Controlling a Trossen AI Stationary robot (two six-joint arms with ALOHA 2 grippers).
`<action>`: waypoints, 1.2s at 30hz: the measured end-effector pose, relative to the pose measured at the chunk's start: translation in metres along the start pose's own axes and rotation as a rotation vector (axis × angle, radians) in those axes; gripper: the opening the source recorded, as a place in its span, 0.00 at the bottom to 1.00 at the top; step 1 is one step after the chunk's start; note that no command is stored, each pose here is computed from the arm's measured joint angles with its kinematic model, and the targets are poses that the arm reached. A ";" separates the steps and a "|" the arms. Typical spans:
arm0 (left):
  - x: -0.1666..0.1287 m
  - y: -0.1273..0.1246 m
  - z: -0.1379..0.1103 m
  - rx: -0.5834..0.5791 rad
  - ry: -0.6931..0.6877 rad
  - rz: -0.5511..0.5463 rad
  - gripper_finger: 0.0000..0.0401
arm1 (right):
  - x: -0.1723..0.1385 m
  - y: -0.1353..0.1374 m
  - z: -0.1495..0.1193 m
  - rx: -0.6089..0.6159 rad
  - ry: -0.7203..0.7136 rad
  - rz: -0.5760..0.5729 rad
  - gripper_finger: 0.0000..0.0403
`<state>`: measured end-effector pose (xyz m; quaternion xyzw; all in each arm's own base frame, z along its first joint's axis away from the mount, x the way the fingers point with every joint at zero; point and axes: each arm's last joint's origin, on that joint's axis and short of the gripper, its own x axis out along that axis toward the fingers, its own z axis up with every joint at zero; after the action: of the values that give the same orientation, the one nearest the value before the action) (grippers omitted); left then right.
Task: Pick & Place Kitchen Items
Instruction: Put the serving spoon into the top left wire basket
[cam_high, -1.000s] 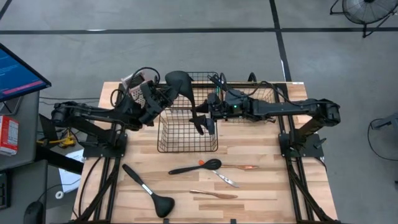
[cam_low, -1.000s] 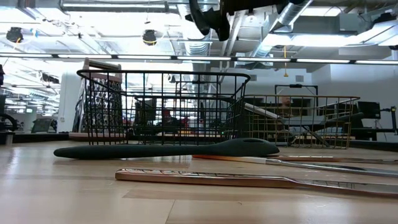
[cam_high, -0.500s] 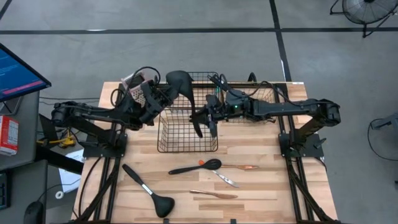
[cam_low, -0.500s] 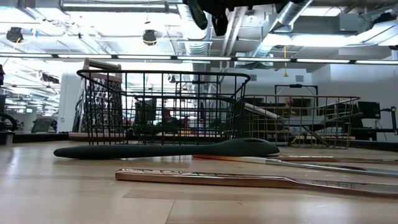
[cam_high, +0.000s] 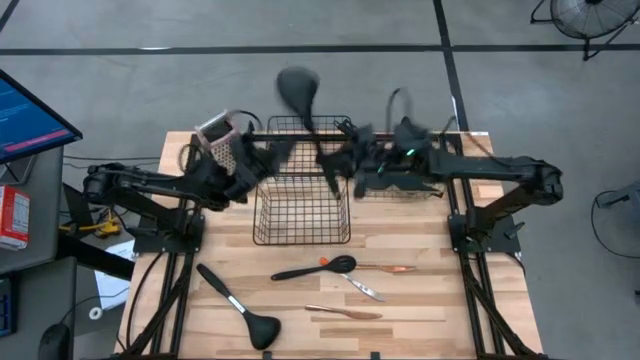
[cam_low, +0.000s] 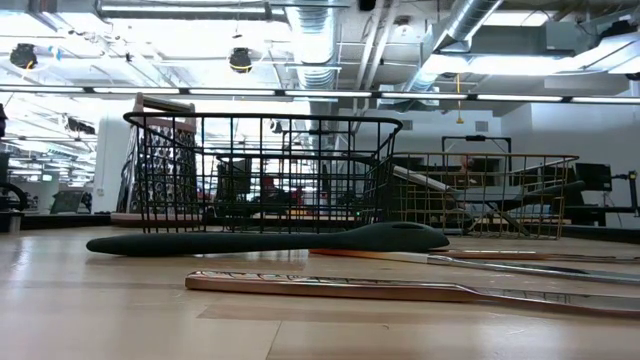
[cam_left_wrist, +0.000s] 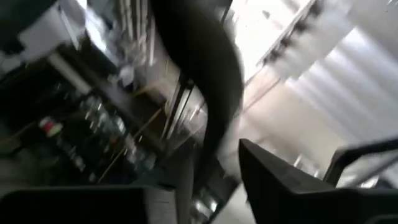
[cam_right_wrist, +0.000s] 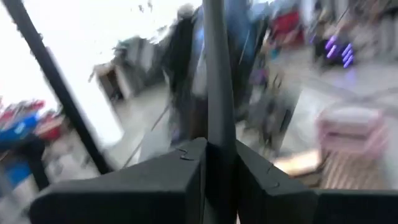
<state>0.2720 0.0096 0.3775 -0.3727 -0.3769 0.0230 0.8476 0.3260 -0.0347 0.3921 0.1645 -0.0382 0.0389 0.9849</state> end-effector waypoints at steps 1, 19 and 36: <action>-0.001 0.003 -0.004 0.009 0.025 0.018 0.33 | -0.004 0.002 0.007 -0.005 -0.026 0.002 0.11; -0.010 0.001 0.003 0.292 0.262 0.128 0.48 | -0.081 0.018 0.029 -0.024 0.144 -0.252 0.11; -0.044 -0.025 0.056 0.596 0.347 0.296 0.47 | -0.052 -0.035 -0.043 0.221 0.677 -0.407 0.11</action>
<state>0.1973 0.0123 0.3904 -0.1582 -0.1467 0.1904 0.9577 0.2798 -0.0572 0.3355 0.2516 0.3255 -0.1009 0.9058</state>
